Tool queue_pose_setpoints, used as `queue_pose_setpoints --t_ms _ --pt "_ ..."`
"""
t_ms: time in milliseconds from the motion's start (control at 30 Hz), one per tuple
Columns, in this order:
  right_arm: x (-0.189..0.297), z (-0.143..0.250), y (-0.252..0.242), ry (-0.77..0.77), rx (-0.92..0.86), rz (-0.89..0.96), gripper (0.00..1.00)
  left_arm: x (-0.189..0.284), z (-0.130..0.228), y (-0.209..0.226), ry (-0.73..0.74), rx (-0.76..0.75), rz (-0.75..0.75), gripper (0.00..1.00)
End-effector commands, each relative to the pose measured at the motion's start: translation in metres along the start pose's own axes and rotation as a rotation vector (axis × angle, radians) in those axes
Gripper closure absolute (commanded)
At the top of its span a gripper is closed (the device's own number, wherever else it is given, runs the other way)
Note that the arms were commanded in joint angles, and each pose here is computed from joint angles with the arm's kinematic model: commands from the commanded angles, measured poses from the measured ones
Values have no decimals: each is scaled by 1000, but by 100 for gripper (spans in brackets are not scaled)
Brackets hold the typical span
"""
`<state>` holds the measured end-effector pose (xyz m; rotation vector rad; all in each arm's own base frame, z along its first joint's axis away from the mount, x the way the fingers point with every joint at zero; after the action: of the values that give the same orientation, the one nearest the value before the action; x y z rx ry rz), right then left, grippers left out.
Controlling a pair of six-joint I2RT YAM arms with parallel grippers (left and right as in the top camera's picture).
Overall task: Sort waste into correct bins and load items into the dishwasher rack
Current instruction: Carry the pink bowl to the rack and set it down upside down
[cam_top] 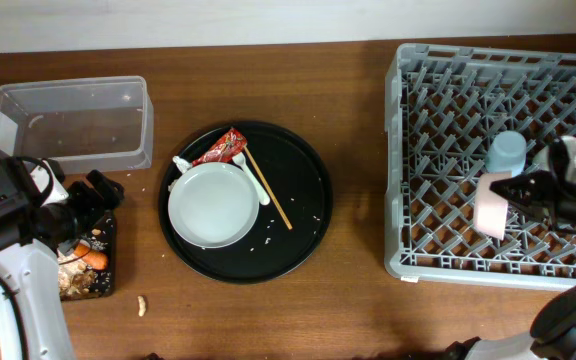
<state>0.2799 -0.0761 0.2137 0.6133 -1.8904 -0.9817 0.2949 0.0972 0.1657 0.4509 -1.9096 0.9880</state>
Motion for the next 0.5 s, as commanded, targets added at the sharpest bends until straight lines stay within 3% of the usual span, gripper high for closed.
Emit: queue_pose_setpoints --t_ms 0,267,467 --pt "11 -13 2 -165 90 -107 96 4 -5 -4 -14 -17 13 1" --pt "13 -38 -5 -277 158 -140 96 4 -5 -4 -14 -17 13 1" --pt "12 -43 -21 -263 130 -73 96 4 -5 -4 -14 -17 13 1"
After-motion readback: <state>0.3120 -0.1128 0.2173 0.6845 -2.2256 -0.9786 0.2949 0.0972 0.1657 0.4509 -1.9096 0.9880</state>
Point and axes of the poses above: each gripper's point midway between its finger pads, its own x axis back along the fingers, its own y axis along the line the jaws close on, z = x × y, the point moved 1 cm from there along x, back along the fingers, and after that the axes turned 11 degrees about x, right-handed, at the moved point
